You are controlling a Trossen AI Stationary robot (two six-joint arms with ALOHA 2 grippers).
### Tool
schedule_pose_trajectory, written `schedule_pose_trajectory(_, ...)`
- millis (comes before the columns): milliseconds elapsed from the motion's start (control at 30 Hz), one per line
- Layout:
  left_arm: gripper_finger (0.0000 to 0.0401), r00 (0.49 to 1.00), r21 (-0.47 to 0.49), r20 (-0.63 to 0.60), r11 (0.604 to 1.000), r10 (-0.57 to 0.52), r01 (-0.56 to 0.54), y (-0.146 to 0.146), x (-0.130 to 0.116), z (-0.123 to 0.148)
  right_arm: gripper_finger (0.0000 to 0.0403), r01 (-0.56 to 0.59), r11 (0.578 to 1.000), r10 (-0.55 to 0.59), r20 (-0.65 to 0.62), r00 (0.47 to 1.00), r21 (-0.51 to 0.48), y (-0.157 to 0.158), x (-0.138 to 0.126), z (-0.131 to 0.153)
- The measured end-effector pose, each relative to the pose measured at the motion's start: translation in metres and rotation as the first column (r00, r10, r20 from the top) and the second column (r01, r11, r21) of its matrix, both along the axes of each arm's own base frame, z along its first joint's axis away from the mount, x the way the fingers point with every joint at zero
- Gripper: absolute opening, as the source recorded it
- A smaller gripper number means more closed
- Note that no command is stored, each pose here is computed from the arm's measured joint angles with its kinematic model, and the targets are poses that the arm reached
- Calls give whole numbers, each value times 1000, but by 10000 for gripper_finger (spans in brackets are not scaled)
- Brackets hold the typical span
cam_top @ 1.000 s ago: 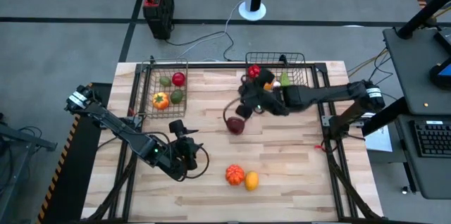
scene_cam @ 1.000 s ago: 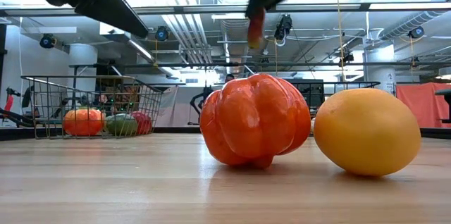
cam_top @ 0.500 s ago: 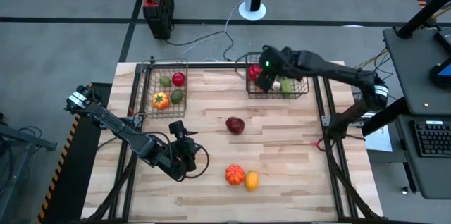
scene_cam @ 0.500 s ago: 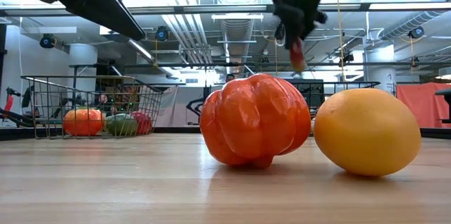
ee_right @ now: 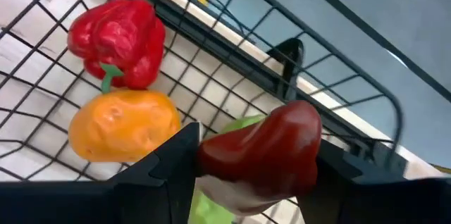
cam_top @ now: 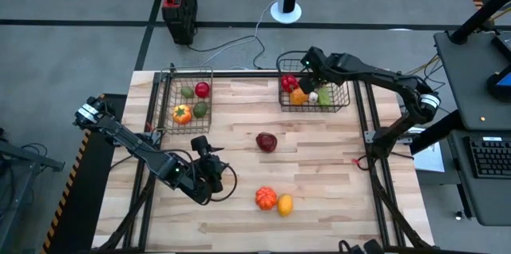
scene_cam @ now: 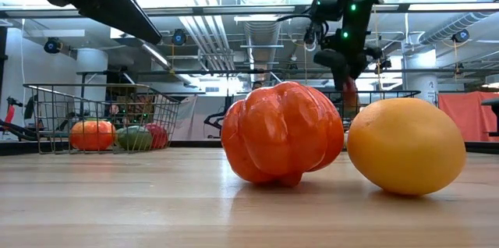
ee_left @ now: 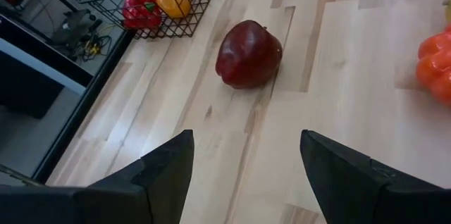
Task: Sort produce into baskets
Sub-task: Put the chili pepper into the black wire basket
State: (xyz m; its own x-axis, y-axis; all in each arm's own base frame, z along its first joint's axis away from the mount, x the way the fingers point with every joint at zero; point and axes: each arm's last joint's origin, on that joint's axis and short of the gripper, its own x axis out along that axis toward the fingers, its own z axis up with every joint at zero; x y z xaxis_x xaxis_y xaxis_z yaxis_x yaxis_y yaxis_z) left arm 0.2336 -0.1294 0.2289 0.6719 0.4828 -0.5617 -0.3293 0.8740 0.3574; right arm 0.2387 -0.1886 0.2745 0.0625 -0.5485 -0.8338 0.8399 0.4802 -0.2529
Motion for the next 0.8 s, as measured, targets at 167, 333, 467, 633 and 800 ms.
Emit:
schedule_pose_trajectory(167,241,1000,4,1,1000,2,-2,0,0,0,183,0,999,2,52,999,-38,-1,2,-20)
schedule_pose_trajectory(333,241,1000,6,-3,1000,2,-2,0,0,-1,183,13,994,-3,92,996,-109,0,-1,-38)
schedule_pose_trajectory(467,241,1000,8,-4,1000,3,-3,1,-1,-1,183,24,989,-12,84,996,-144,1,-3,-54)
schedule_pose_trajectory(633,241,1000,20,4,1000,11,-11,1,-1,-1,183,8,983,5,68,998,-183,1,-5,-65)
schedule_pose_trajectory(800,241,1000,21,4,1000,13,-13,2,0,-1,183,-1,981,11,49,999,-194,1,-6,-67)
